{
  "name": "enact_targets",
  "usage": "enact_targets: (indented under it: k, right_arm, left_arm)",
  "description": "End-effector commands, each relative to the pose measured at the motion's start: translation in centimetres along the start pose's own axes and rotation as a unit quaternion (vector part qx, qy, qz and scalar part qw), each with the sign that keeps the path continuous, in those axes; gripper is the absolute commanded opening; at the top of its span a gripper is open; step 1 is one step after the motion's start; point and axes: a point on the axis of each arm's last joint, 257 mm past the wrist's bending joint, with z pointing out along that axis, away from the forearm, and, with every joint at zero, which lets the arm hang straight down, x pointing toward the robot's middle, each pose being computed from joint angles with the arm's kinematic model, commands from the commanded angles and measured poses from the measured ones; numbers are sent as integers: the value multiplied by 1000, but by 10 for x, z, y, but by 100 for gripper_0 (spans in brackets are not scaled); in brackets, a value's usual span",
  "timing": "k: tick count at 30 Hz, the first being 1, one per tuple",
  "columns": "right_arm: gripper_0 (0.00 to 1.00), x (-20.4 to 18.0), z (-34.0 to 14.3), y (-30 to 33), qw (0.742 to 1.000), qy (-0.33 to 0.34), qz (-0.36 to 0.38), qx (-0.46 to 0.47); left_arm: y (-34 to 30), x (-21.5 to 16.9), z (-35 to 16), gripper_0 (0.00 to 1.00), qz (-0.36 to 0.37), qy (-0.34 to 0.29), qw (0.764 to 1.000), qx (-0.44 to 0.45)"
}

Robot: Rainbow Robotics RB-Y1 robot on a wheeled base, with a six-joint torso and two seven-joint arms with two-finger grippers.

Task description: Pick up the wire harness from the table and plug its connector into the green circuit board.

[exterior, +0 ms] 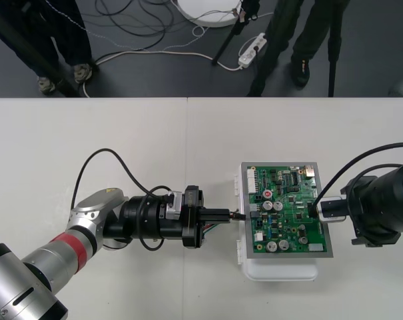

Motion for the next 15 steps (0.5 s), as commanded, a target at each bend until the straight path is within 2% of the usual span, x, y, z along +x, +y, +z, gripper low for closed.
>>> enact_targets:
  k: [1,15]
  right_arm:
    - [100,-20,-6,-11,1000,-11,6,21]
    - [100,-40,1,-14,999,-23,10,33]
  left_arm:
    - [-11,-18,18,0,51,-40,998,26]
    - [-6,-14,19,0,61,-31,998,15]
